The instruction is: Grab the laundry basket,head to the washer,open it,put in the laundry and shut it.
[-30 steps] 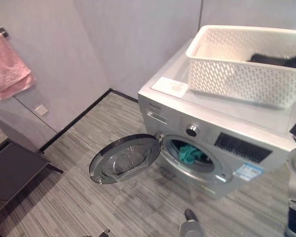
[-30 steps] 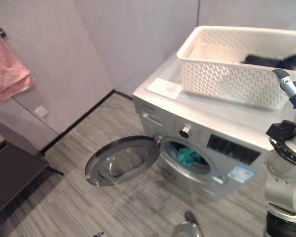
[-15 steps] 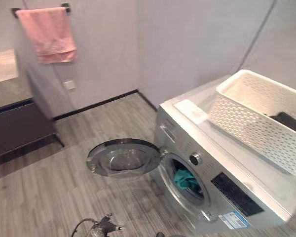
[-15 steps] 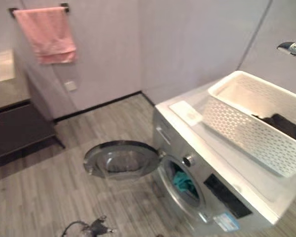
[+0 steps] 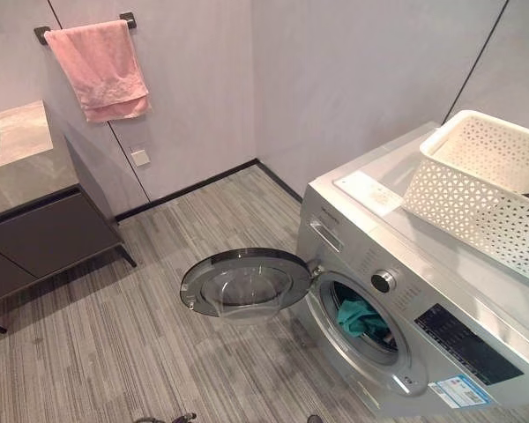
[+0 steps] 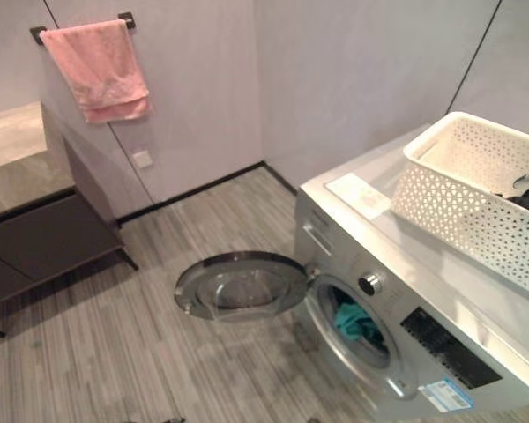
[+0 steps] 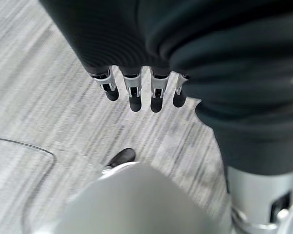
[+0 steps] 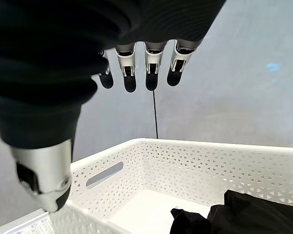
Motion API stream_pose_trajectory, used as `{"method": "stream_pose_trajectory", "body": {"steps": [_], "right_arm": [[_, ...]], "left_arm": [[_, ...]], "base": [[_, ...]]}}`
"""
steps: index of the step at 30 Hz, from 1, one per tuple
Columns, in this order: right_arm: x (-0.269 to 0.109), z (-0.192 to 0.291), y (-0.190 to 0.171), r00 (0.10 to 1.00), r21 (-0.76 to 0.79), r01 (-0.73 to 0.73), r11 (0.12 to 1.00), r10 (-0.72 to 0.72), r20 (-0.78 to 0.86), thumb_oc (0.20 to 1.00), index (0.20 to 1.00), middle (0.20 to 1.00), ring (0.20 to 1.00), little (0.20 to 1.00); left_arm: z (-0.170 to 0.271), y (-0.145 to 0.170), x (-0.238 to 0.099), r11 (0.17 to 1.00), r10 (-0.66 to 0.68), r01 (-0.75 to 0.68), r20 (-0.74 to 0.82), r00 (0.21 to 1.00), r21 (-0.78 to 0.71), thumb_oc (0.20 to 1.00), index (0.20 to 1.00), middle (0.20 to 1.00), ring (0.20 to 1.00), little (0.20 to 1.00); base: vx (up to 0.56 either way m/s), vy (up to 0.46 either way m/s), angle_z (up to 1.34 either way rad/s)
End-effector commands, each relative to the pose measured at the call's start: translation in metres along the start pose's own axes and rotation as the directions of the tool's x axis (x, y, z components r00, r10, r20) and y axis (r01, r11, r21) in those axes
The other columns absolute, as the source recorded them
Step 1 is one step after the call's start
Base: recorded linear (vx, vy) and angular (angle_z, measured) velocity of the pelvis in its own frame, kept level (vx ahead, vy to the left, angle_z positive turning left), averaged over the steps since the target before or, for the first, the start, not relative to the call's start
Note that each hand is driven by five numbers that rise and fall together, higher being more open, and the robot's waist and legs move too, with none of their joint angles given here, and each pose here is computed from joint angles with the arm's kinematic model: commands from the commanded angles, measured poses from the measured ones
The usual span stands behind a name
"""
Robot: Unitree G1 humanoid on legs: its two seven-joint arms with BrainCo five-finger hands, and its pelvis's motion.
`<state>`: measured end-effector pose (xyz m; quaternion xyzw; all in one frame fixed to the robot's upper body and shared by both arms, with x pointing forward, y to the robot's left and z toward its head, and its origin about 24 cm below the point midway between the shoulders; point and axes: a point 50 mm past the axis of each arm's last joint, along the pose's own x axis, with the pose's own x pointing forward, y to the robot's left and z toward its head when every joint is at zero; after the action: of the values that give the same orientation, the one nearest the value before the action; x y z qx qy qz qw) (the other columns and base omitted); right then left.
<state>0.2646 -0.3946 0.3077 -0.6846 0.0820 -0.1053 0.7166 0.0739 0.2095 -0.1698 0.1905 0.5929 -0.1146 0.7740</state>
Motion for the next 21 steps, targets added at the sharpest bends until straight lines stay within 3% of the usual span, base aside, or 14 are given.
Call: {"method": "stream_pose_trajectory", "body": {"steps": [1, 9, 21], "right_arm": [[0.005, -0.016, -0.002, 0.994, -0.019, -0.039, 0.999, 0.037, -0.098, 1.0, 1.0, 1.0, 1.0, 1.0], [0.028, -0.008, 0.034, 0.946, -0.092, -0.305, 0.948, 0.29, -0.143, 1.0, 1.0, 1.0, 1.0, 1.0], [0.027, -0.009, 0.061, 0.864, -0.158, -0.497, 0.853, 0.469, -0.184, 1.0, 1.0, 1.0, 1.0, 1.0]], "left_arm": [[-0.022, 0.012, -0.004, 1.0, 0.006, -0.008, -0.088, 0.996, -0.018, 1.0, 1.0, 1.0, 1.0, 1.0], [-0.015, 0.008, -0.003, 0.997, -0.031, 0.028, -0.036, 0.999, -0.072, 1.0, 1.0, 1.0, 1.0, 1.0], [-0.005, 0.012, -0.003, 0.992, -0.036, 0.039, 0.026, 0.999, -0.122, 1.0, 1.0, 1.0, 1.0, 1.0]], "base": [[0.05, -0.038, -0.05], [0.03, -0.044, 0.03], [-0.01, -0.056, 0.03]]}}
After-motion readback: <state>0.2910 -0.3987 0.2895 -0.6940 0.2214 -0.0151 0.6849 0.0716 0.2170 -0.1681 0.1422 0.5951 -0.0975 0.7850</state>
